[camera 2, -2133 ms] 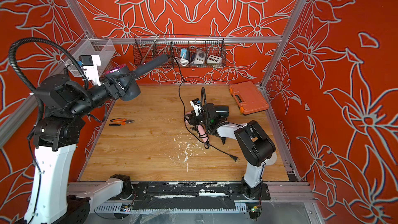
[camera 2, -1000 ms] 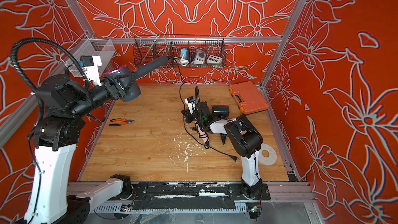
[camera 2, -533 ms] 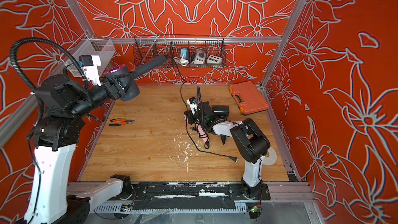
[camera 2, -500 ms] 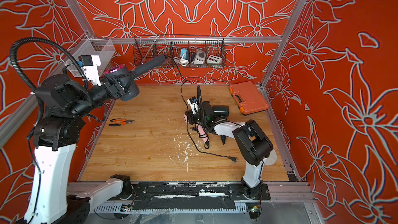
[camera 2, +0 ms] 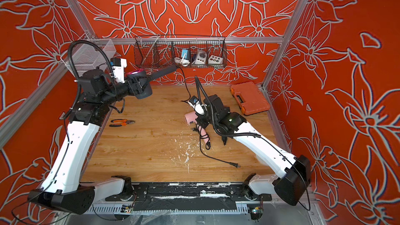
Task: Wrap the cord around the hair dryer
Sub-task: Wrap the power cord around the hair dryer.
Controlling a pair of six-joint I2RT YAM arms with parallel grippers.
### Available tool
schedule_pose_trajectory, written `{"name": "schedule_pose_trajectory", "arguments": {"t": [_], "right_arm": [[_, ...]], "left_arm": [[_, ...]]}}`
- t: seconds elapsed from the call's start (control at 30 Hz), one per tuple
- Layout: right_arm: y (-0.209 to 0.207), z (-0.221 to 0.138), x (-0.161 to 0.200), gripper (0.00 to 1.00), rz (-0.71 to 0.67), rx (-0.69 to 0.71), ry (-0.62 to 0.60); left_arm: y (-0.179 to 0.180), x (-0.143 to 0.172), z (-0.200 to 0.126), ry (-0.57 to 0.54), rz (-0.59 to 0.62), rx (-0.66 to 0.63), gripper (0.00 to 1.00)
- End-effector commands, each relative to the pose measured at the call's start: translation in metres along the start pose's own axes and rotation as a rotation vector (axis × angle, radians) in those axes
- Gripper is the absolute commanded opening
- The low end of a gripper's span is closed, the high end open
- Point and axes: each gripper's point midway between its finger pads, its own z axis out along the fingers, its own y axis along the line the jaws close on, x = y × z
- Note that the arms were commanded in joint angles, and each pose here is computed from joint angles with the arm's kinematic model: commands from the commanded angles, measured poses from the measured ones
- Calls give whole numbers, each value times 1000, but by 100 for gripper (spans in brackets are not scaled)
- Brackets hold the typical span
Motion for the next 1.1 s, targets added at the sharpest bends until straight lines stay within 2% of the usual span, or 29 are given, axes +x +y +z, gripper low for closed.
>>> {"name": "schedule_pose_trajectory", "arguments": {"t": [0.0, 0.13, 0.2, 0.27, 0.3, 0.43, 0.57, 0.67, 0.8, 0.87, 1.07], "right_arm": [[25, -4, -55, 0, -113, -72, -112], [56, 21, -73, 0, -143, -188, -47], [64, 34, -66, 0, -159, -201, 9], [67, 46, -50, 8, -175, -196, 77], [65, 49, -43, 13, -176, -191, 97], [48, 52, -23, 49, -218, -119, 146], [43, 39, -29, 68, -298, -96, 126], [59, 30, -39, 72, -331, -175, 86], [102, 26, -38, 73, -363, -390, 51], [124, 26, -30, 73, -427, -464, 46], [165, 42, -8, 74, -496, -569, 102]], "left_arm": [[-18, -31, -15, -122, 9, 70, 0], [-18, -31, -13, -121, 0, 78, 0], [-21, -33, -13, -126, -1, 89, 0], [-25, -36, -15, -133, 3, 111, 0], [-28, -36, -15, -131, 3, 124, 0], [-43, -34, -17, -111, -10, 209, 0], [-53, -27, -15, -76, -28, 266, 0], [-62, -26, -18, -66, -40, 307, 0], [-68, -30, -23, -75, -43, 330, 0], [-71, -35, -26, -81, -42, 337, 0], [-75, -43, -31, -90, -54, 343, 0]]}}
